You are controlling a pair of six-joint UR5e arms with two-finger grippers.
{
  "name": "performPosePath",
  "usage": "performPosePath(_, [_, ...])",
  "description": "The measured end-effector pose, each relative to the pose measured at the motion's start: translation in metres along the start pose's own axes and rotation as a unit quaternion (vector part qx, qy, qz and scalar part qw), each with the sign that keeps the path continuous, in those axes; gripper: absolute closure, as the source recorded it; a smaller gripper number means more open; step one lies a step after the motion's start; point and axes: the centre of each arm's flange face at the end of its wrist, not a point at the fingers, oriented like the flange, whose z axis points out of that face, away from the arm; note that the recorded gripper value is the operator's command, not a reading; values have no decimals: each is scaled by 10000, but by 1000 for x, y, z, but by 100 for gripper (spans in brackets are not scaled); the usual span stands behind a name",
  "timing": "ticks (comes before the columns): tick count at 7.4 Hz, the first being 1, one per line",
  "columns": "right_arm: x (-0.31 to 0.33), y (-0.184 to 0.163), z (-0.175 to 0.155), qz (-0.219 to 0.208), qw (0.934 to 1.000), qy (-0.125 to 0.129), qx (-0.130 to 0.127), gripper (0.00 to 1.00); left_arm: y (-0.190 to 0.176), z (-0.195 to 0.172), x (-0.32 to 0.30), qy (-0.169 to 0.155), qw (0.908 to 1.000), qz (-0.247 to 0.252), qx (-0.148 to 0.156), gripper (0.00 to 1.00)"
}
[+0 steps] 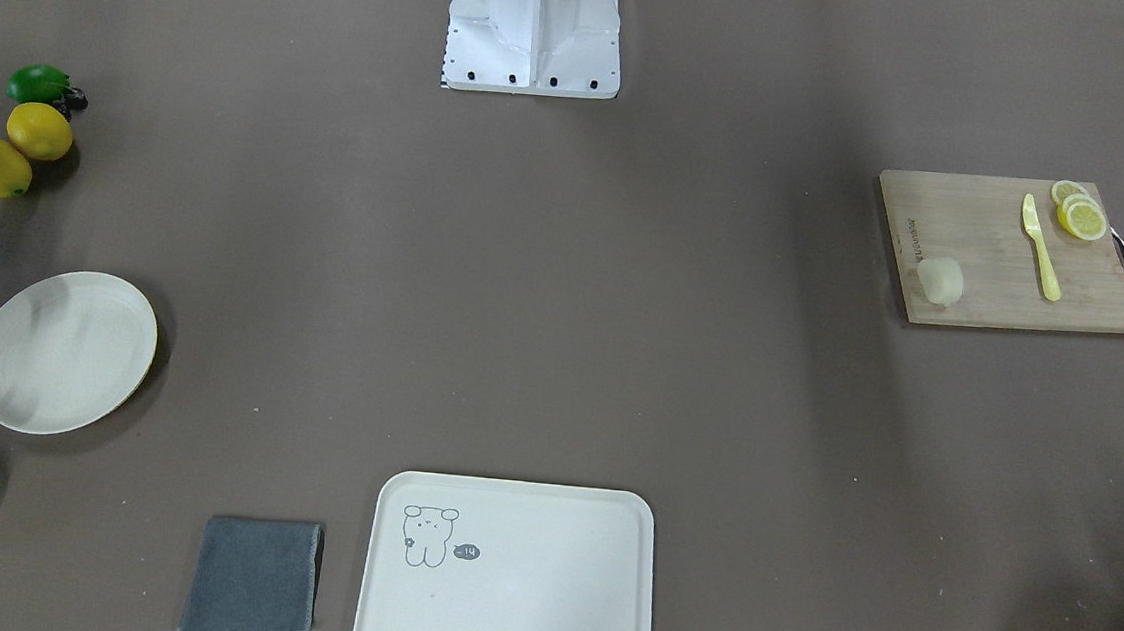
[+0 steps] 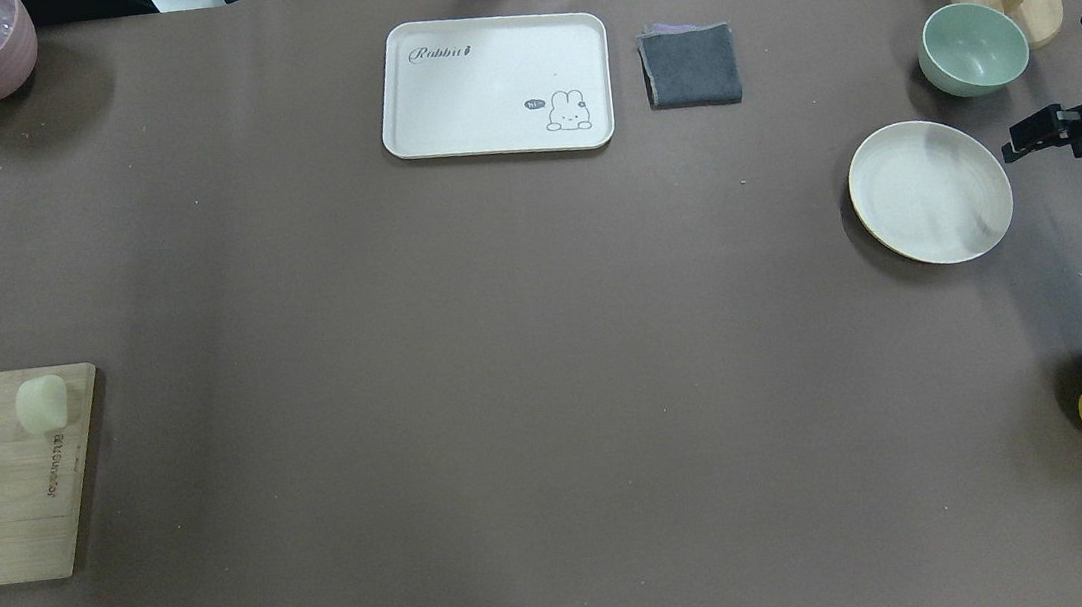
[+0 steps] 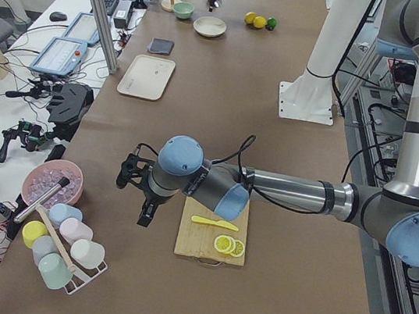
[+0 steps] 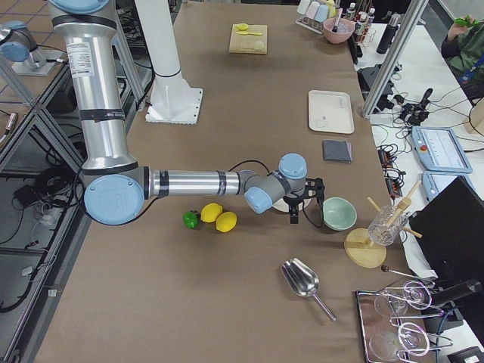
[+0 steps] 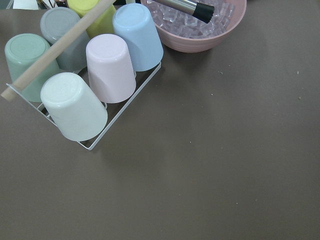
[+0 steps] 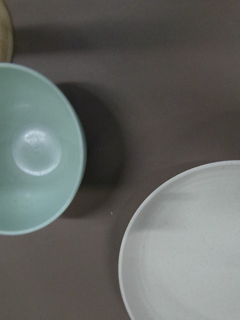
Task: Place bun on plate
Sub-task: 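Reach the right gripper to the rim of the white plate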
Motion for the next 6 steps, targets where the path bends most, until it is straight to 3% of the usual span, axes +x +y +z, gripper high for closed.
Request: performPosePath(6, [-31, 22, 26, 333, 9993, 39, -174, 1, -2, -1, 1, 3, 10000, 11, 9, 2])
